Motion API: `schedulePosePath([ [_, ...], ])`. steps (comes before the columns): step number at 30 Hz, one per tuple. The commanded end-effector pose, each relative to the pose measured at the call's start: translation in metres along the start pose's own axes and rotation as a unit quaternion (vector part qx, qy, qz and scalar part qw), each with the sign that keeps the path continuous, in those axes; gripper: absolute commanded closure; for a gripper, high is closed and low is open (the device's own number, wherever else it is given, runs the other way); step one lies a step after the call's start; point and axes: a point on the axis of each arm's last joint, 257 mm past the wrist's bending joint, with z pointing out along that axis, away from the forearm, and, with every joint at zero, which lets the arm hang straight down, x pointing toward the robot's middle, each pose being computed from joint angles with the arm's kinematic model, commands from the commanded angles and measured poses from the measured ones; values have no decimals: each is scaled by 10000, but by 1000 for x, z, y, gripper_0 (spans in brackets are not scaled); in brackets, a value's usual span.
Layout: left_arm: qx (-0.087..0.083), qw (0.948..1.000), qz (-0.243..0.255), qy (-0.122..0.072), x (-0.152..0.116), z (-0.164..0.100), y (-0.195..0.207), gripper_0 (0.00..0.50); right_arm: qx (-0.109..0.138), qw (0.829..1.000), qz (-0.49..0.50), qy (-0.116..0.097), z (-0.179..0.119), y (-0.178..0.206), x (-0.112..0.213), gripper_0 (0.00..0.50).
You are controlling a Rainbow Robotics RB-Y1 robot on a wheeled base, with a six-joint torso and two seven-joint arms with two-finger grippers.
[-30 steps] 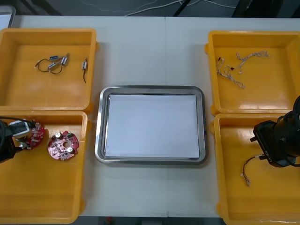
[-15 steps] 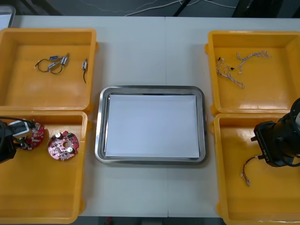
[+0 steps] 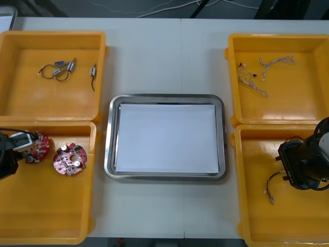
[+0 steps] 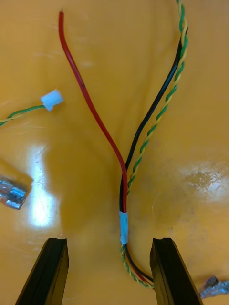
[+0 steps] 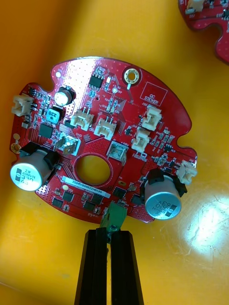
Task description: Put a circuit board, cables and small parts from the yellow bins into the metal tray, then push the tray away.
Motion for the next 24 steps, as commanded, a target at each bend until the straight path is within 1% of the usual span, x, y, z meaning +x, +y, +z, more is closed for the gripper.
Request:
schedulePosePath([
  [1, 56, 9966, 812, -131, -7, 3, -7, 500, 75, 9999, -95, 32, 12, -9, 9, 0],
  [3, 62, 9967, 803, -132, -6, 3, -8, 486, 81, 9999, -96, 30, 12, -9, 10, 0],
  [5, 62, 9966, 804, -143, -7, 3, -8, 488, 92, 9999, -92, 38, 13, -10, 11, 0],
  [6, 53, 9966, 808, -141, -7, 3, -7, 498, 112, 9999, -79, 39, 14, -11, 11, 0],
  [9, 61, 9967, 797, -148, -8, 4, -9, 500, 93, 9999, -74, 35, 15, -10, 12, 0],
  [10, 69, 9967, 793, -144, -7, 5, -10, 464, 96, 9999, -87, 30, 16, -10, 12, 0],
  [11, 64, 9967, 789, -153, -8, 5, -10, 407, 104, 9999, -84, 23, 16, -11, 11, 0],
  [12, 73, 9968, 775, -160, -8, 5, -10, 376, 99, 9999, -87, 17, 16, -11, 12, 0],
  [14, 83, 9968, 775, -166, -9, 6, -11, 362, 99, 9999, -94, 2, 18, -11, 11, 0],
  [17, 88, 9969, 761, -184, -10, 7, -13, 362, 75, 9999, -138, -58, 21, -11, 11, 0],
  [21, 100, 9970, 733, -219, -12, 8, -15, 363, 77, 9998, -135, -79, 22, -11, 10, 0],
  [23, 101, 9970, 722, -240, -14, 9, -15, 378, 70, 9998, -135, -87, 22, -10, 10, 0],
  [24, 99, 9971, 721, -240, -14, 9, -15, 399, 62, 9999, -135, -80, 22, -10, 10, 0],
])
